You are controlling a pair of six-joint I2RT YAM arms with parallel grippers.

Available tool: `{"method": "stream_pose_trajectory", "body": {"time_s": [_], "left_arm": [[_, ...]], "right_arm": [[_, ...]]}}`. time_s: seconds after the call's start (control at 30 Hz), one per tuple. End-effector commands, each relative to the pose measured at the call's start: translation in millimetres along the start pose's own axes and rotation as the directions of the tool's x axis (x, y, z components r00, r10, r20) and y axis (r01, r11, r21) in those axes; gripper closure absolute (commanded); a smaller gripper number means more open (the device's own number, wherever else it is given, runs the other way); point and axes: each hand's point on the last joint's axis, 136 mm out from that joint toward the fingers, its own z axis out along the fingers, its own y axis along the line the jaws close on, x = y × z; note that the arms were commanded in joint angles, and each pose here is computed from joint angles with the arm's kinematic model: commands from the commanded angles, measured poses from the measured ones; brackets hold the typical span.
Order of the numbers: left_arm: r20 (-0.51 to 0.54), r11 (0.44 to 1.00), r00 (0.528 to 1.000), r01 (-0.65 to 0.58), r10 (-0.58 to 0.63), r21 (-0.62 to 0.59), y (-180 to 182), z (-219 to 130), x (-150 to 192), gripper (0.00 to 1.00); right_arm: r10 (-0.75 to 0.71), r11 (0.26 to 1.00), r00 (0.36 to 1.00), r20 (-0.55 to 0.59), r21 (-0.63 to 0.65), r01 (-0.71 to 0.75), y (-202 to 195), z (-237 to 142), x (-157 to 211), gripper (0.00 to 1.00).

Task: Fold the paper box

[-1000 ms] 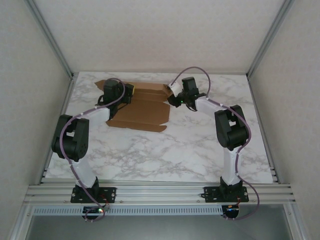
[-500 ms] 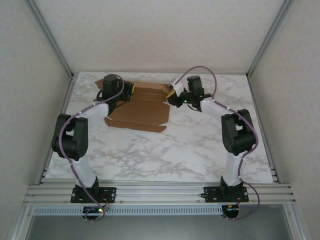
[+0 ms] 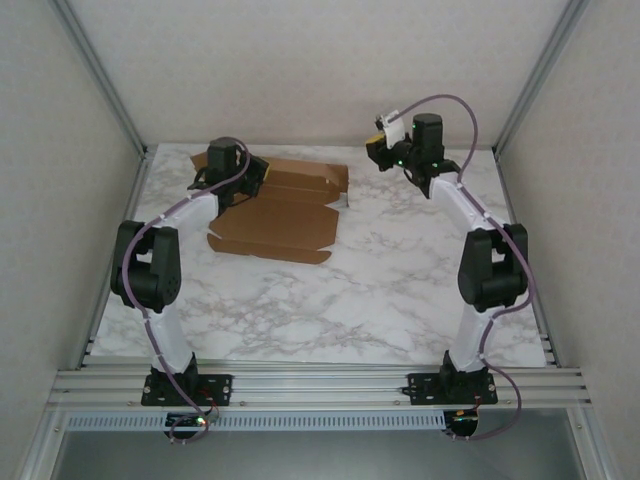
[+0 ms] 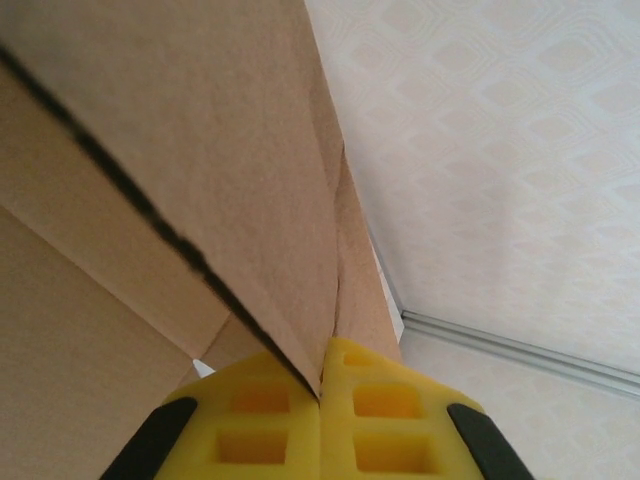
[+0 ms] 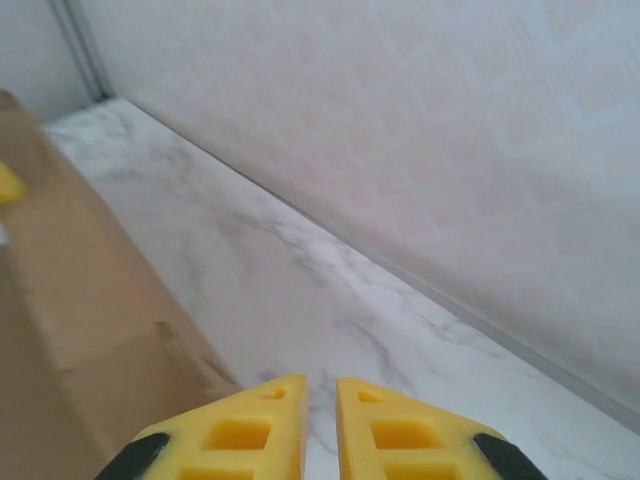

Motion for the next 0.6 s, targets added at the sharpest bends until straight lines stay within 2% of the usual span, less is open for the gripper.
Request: {"method": "stream_pose_trajectory", "body": {"time_s": [0.0,0.27,0.47,0.57], "left_arm": [[-0.045,0.994,0.999,0.003,-0.008,-0.111,37,6,6,1.0],[-0.058,0.994,0.998,-0.019,0.013,-0.109,39,0,8,1.0],[-0.068,0.993,0.998,-0.024,0.017,-0.113,42,-3,10,1.0],[-0.074,0.993,0.997,-0.027,0.019,-0.111,42,-2,11,1.0]], "right_arm": [[-0.114,0.993,0.98,-0.164,-0.038,0.109,14,22,64,0.82],[-0.323,0.945,0.917,-0.236,-0.144,0.295,43,52,107,0.77],[-0.423,0.895,0.899,-0.116,-0.209,0.394,61,59,104,0.76],[-0.449,0.883,0.887,-0.105,-0.207,0.422,63,64,99,0.76]]}}
